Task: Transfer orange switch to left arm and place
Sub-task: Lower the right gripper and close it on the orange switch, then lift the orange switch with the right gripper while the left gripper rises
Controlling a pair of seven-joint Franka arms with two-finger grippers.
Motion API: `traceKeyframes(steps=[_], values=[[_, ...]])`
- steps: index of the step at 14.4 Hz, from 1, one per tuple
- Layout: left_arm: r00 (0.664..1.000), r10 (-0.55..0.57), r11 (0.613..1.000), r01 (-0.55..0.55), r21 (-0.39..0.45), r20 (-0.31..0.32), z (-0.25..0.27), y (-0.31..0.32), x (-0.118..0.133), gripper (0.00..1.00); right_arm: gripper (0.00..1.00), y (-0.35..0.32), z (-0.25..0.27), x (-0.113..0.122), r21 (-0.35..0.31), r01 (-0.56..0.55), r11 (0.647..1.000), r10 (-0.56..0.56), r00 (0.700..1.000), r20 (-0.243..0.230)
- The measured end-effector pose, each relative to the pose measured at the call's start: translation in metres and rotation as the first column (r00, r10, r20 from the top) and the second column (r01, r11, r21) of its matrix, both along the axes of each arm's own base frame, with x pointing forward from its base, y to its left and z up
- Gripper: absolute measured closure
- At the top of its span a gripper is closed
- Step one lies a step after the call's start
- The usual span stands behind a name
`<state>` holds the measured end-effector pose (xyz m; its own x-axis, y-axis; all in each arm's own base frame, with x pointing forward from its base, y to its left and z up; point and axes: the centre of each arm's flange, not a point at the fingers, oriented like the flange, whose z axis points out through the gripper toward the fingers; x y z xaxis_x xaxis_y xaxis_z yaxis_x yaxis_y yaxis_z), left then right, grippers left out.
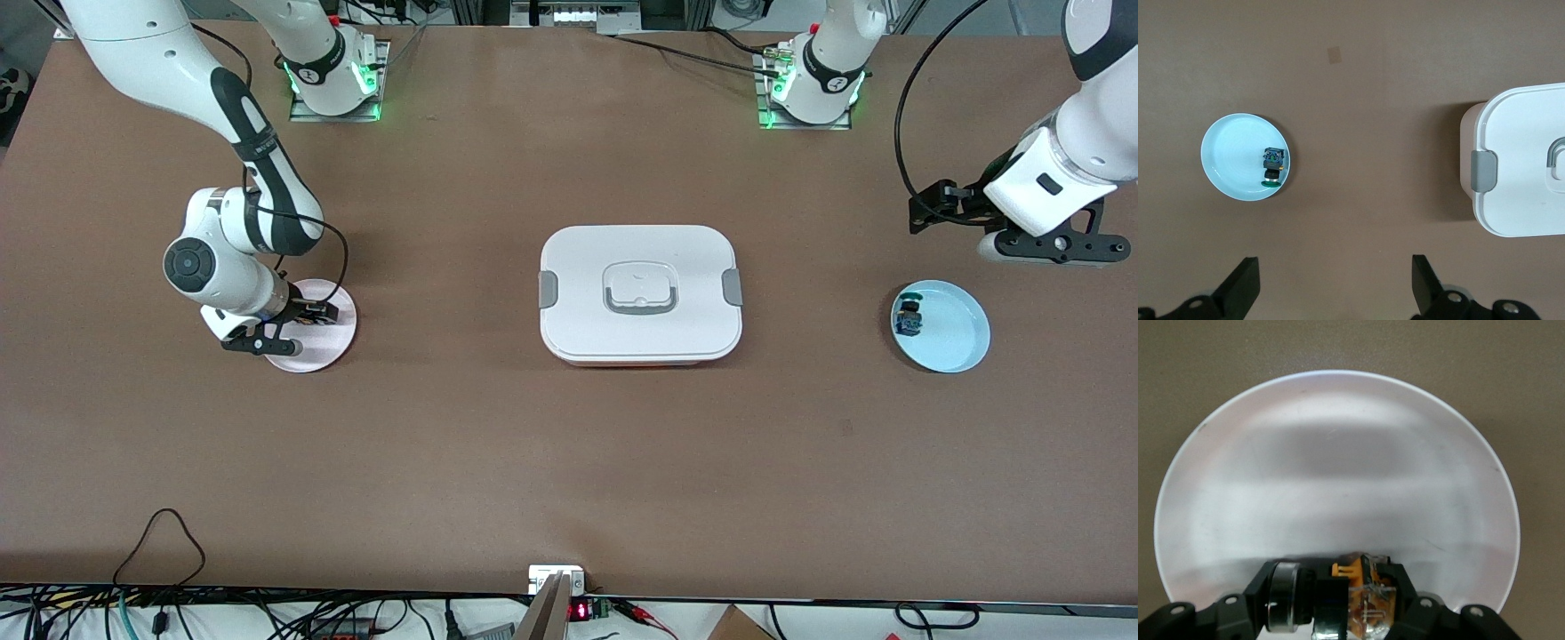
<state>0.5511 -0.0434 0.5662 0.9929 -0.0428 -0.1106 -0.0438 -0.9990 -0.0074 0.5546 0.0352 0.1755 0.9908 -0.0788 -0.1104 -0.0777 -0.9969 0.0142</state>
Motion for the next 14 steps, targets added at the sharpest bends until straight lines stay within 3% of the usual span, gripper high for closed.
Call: traceKeyframes(steps=[11, 14], values=[[1.0, 0.0, 1.0, 0.0, 0.0, 0.0, 0.0, 0.0, 0.0, 0.0, 0.28, 0.003, 0.02, 0.013, 0.012, -0.1, 0.995, 0.099, 0.995, 0.03], [1.0, 0.0, 1.0, 0.0, 0.0, 0.0, 0.0, 0.0, 0.0, 0.0, 0.28, 0.006, 0.047, 0.026, 0.02, -0.102, 0.995, 0.103, 0.995, -0.007]])
